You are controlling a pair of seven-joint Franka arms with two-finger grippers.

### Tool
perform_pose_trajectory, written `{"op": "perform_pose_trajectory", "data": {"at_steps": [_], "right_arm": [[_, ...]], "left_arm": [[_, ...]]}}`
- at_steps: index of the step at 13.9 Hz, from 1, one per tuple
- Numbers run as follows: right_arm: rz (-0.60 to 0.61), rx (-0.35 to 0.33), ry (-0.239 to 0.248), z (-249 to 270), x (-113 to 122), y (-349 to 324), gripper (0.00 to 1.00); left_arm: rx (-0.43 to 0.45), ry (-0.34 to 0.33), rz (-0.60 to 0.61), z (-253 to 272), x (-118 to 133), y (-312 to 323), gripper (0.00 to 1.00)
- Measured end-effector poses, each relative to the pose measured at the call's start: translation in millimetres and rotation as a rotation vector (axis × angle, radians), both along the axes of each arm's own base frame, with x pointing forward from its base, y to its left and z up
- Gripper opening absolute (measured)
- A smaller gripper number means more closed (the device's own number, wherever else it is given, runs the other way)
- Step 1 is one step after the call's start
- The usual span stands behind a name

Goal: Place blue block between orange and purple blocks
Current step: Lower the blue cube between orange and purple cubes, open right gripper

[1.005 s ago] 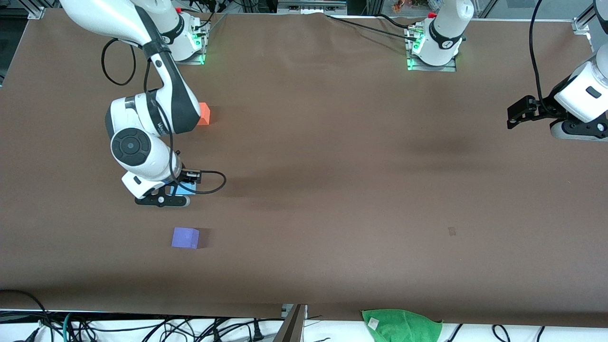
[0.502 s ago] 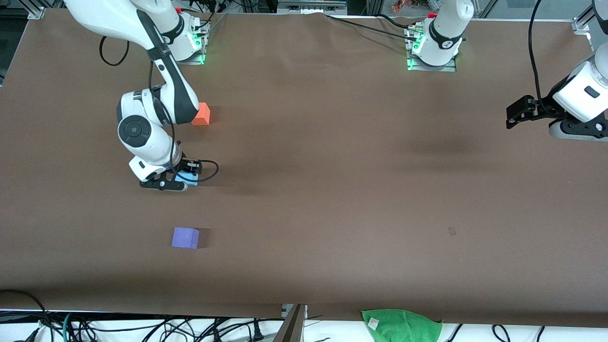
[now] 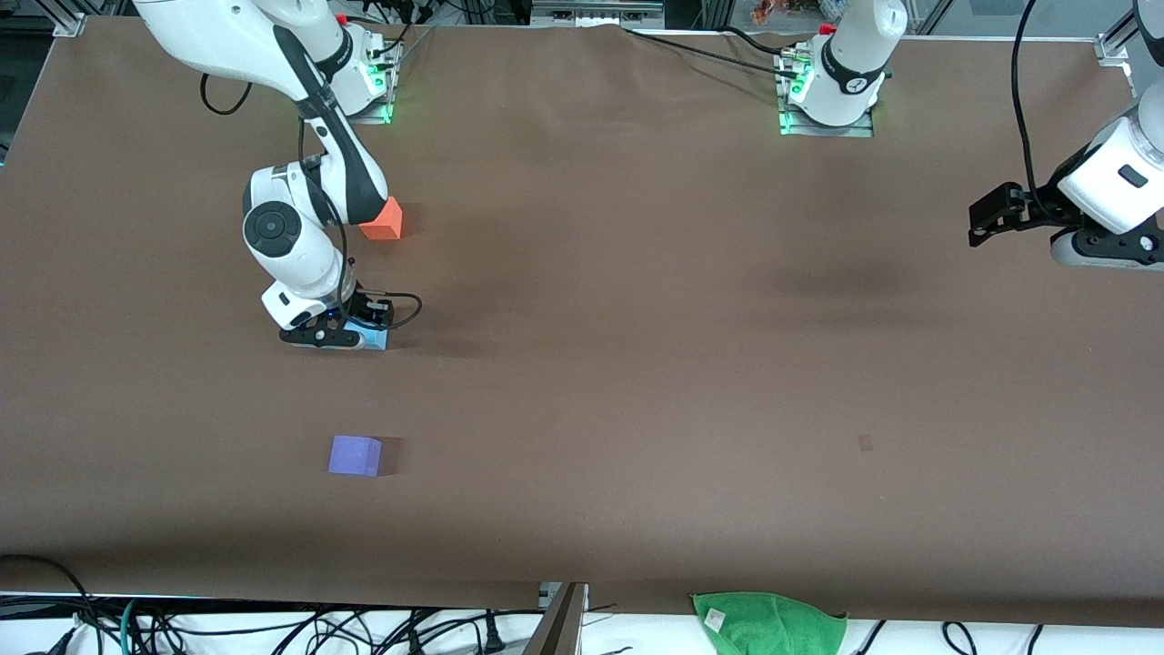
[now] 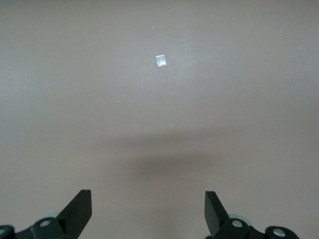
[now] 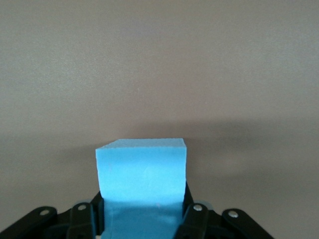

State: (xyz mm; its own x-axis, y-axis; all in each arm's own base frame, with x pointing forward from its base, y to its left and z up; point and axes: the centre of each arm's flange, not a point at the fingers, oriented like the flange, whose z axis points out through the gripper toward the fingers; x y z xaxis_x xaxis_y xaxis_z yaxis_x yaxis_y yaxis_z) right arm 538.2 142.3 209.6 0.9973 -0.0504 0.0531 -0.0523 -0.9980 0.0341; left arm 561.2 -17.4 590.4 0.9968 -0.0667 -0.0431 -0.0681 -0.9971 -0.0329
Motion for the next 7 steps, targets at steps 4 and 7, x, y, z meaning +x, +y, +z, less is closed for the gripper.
{"op": "perform_pose_trajectory", "data": {"at_steps": [4, 7], "right_arm": [[0.005, 0.009, -0.026, -5.3, -6.0, 0.2, 0.59], [0.032, 0.007, -0.027, 12.8, 5.0, 5.1, 0.89]], "left_arm": [[0.000, 0.003, 0.000, -0.2, -0.3, 0.0, 1.00], [0.001, 0.014, -0.001, -1.2, -1.6, -0.5, 1.00]]}}
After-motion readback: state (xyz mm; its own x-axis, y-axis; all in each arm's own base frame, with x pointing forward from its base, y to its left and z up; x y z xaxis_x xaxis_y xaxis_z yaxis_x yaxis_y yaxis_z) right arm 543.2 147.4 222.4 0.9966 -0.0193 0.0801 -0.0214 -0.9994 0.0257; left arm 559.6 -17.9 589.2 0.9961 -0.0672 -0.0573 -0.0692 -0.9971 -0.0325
